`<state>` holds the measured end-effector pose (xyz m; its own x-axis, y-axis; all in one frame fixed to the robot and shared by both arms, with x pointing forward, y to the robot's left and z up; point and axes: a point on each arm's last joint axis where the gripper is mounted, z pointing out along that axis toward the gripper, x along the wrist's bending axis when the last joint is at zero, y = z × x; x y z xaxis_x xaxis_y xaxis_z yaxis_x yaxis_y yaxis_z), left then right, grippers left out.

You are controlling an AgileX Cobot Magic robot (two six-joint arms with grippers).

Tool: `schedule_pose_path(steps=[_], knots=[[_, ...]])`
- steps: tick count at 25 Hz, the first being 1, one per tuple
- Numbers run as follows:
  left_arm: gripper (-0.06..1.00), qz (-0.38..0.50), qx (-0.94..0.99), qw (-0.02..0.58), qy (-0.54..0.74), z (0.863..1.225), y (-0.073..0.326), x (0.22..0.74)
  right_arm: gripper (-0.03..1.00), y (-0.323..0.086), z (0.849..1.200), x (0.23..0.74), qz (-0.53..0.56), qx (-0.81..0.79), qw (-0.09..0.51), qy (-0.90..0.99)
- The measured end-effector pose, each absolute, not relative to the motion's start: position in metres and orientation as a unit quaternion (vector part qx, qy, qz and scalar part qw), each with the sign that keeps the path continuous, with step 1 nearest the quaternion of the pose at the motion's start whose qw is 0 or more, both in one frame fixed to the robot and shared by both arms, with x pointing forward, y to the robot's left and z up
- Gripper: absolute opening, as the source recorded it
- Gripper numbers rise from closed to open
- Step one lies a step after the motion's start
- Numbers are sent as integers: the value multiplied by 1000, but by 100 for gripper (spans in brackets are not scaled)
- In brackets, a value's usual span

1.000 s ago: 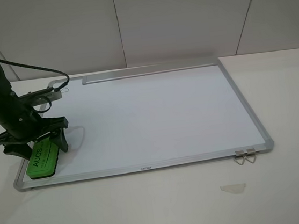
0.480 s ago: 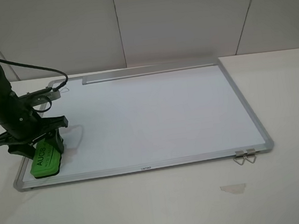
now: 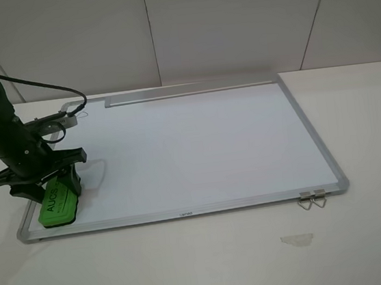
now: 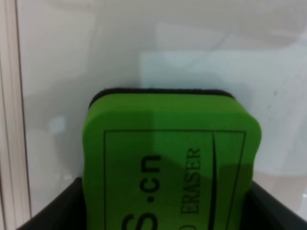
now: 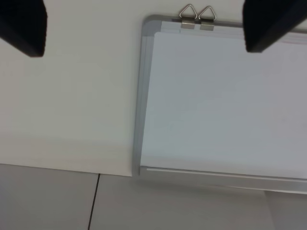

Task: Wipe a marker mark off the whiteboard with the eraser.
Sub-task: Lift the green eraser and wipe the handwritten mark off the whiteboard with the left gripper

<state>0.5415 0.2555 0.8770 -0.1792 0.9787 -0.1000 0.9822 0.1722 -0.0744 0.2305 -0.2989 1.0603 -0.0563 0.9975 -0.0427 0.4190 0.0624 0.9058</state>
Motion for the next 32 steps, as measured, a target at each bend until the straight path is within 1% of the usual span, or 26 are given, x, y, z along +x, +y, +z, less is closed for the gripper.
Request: schedule_pose_path(steps=[5,13,17,22,26,29,32], knots=[[60,-65,647,14,760,889,255,537,81,-299,1060,230,378,571,382,621],[60,-46,656,56,751,947,254,537,81,-299,1060,230,378,571,382,621],[60,-32,671,58,738,977,254,554,81,-299,1060,230,378,571,382,621],[60,9,680,76,729,1012,257,585,81,-299,1060,230,378,571,382,621],[60,10,676,72,733,1022,261,612,81,-299,1060,230,378,571,382,621],[60,1,675,60,735,1018,263,635,81,-299,1060,230,378,571,382,621],[60,-9,676,47,735,1007,261,661,81,-299,1060,230,378,571,382,621]])
